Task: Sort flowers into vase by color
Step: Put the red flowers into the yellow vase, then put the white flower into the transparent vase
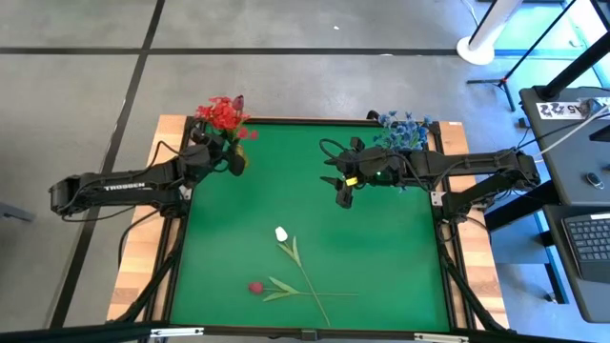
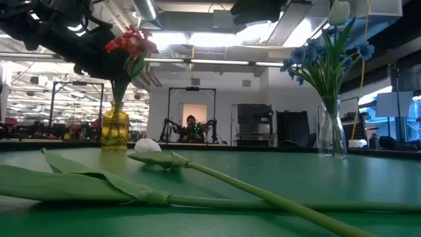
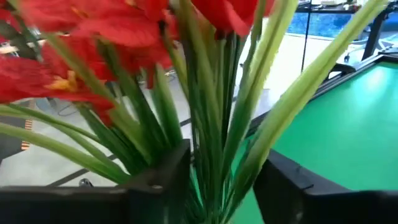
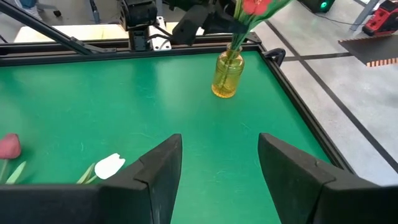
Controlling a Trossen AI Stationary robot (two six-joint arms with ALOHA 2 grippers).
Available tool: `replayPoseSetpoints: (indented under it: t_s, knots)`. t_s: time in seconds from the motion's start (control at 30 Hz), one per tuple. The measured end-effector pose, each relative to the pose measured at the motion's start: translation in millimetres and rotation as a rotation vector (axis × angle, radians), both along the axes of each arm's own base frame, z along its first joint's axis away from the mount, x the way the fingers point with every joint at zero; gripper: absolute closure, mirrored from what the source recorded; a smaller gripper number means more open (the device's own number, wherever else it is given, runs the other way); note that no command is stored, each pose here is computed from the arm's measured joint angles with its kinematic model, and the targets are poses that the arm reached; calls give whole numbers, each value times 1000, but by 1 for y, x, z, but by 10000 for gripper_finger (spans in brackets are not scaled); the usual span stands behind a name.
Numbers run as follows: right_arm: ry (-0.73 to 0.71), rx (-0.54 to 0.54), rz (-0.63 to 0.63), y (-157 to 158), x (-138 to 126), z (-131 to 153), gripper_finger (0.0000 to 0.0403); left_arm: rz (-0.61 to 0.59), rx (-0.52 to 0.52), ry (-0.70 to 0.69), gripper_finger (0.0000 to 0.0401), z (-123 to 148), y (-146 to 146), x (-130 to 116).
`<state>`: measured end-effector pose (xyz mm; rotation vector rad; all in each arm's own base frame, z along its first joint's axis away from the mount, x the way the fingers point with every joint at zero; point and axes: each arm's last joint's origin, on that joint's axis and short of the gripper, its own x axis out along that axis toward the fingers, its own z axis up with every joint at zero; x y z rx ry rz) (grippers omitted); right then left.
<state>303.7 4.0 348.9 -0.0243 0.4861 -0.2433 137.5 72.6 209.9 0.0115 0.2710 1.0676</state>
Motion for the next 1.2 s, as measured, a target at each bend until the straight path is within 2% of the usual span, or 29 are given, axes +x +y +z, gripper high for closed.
replayPoseSetpoints:
  t_s: [0.27, 0.6, 0.9, 1.07, 1.2]
  knots:
    - [0, -2, -3, 0, 0, 0, 194, -26, -10, 27, 180, 6, -3, 2]
    - [0, -3, -5, 0, 0, 0, 194, -50, -161, 78, 162, 64, -17, -2]
    - [9, -4, -5, 0, 0, -1, 194, -296, -386, 7, 162, 104, -45, -10]
    - [34, -4, -5, 0, -2, -3, 194, -443, -506, 6, 161, 108, -63, -11]
    - [157, 40, 4, 0, -9, -13, 194, -556, -575, 10, 162, 107, -79, -11]
